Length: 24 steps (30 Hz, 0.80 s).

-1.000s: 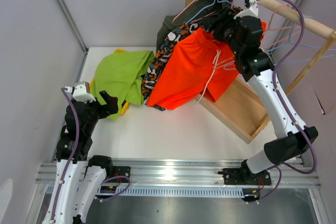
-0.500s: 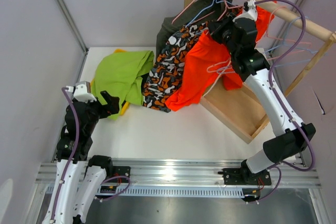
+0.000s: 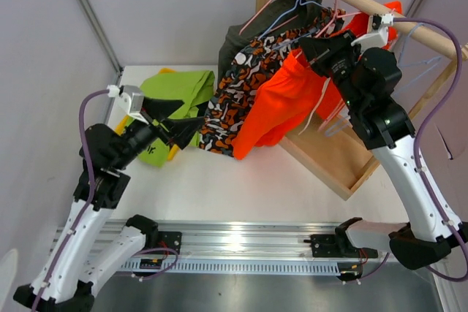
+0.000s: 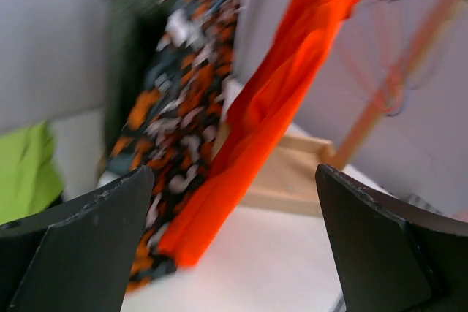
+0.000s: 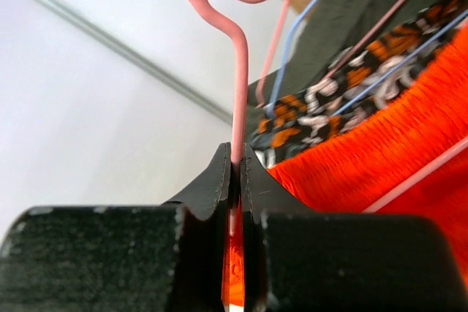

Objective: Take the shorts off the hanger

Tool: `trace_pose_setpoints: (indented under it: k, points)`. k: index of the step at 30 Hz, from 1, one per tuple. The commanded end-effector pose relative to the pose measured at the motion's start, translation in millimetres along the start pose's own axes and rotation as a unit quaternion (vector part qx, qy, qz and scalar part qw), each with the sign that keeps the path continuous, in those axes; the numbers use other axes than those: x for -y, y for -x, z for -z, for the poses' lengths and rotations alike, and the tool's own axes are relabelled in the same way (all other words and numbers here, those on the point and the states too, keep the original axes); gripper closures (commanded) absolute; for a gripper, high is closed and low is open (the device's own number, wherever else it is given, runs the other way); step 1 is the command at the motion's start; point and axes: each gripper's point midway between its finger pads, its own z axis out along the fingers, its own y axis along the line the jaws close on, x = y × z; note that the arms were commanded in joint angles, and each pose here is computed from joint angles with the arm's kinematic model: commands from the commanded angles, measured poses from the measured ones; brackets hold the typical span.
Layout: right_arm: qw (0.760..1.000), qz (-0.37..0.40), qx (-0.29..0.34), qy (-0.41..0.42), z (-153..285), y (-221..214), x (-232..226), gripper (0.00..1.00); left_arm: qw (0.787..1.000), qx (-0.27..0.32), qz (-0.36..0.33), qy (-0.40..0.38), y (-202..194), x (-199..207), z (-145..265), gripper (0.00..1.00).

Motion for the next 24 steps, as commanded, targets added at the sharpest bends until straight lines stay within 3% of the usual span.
trace_pose_setpoints:
  k: [1, 4, 11, 20, 23, 24]
  points:
    - [0.996, -0.037, 0.027, 0.072, 19, 26, -50, 1.00, 0.983, 0.060, -0.047, -0.170, 40, 64, -24, 0.01]
    - [0.994, -0.062, 0.003, 0.085, 18, 14, -62, 1.00, 0.971, 0.076, -0.035, -0.223, 46, 88, -36, 0.01]
    - [0.986, -0.115, -0.019, 0.117, 27, 4, -88, 1.00, 0.961, 0.050, -0.017, -0.270, 19, 118, -72, 0.01]
    - [0.981, -0.146, -0.037, 0.126, 41, 1, -98, 1.00, 0.969, 0.035, -0.005, -0.245, -9, 112, -106, 0.02]
    - [0.979, -0.156, -0.044, 0.124, 49, 1, -97, 1.00, 0.974, 0.043, 0.001, -0.222, -9, 104, -118, 0.34]
    - [0.979, -0.159, -0.043, 0.122, 52, 2, -96, 1.00, 0.975, 0.045, 0.003, -0.219, -8, 104, -120, 0.66]
